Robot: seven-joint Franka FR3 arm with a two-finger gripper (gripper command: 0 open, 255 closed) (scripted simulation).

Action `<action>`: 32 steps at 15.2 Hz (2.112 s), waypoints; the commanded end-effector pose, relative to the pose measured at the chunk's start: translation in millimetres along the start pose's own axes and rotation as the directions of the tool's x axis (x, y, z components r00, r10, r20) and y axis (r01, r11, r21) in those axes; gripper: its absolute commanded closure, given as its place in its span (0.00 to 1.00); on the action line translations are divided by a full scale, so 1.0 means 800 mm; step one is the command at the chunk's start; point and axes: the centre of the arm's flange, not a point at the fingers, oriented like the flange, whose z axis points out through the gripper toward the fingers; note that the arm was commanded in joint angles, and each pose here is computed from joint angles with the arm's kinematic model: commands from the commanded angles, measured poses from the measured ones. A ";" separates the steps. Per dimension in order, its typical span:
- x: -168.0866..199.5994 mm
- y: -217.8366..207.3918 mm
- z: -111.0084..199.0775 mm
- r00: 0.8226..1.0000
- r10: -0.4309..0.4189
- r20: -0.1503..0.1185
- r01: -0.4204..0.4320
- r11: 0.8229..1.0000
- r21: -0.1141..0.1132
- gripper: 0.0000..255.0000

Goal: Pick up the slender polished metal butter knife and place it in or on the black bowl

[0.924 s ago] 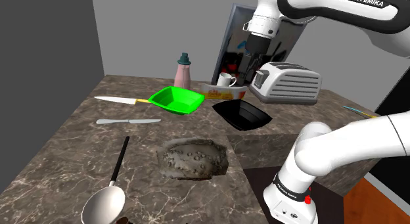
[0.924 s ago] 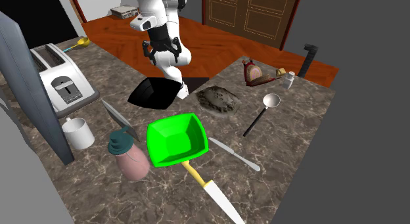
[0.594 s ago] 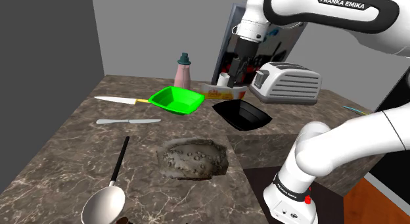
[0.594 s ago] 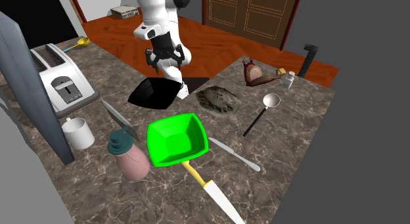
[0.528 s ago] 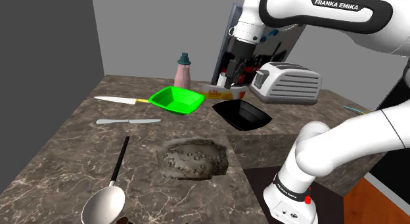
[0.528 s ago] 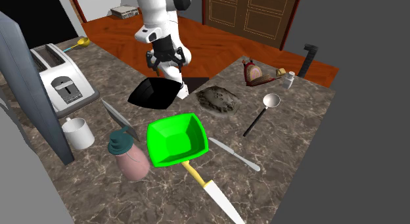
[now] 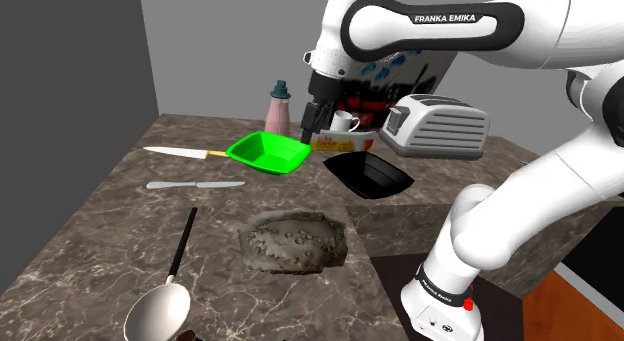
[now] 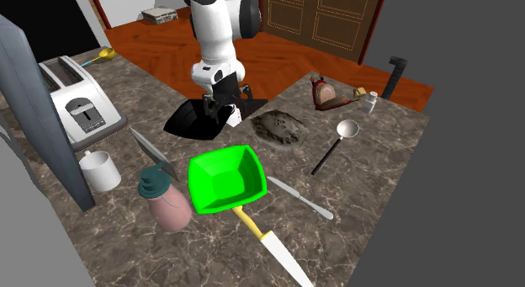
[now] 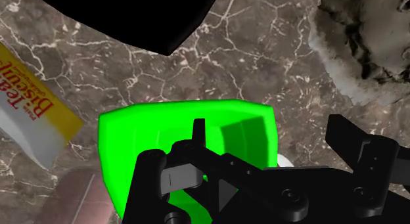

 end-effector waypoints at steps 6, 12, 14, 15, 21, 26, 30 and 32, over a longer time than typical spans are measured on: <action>0.088 -0.038 0.057 0.989 -0.146 -0.030 0.146 0.989 -0.007 0.00; 0.160 -0.079 0.103 0.962 -0.268 -0.053 0.268 0.963 -0.016 0.00; 0.183 -0.095 0.118 0.949 -0.308 -0.061 0.307 0.951 -0.020 0.00; 0.195 -0.104 0.125 0.943 -0.328 -0.064 0.327 0.945 -0.022 0.00; 0.260 -0.158 0.169 0.893 -0.443 -0.085 0.441 0.897 -0.035 0.00; 0.272 -0.167 0.202 0.884 -0.460 -0.088 0.458 0.888 -0.037 0.00; 0.274 -0.167 0.225 0.884 -0.460 -0.088 0.459 0.888 -0.037 0.00; 0.274 -0.167 0.225 0.884 -0.460 -0.088 0.458 0.888 -0.037 0.00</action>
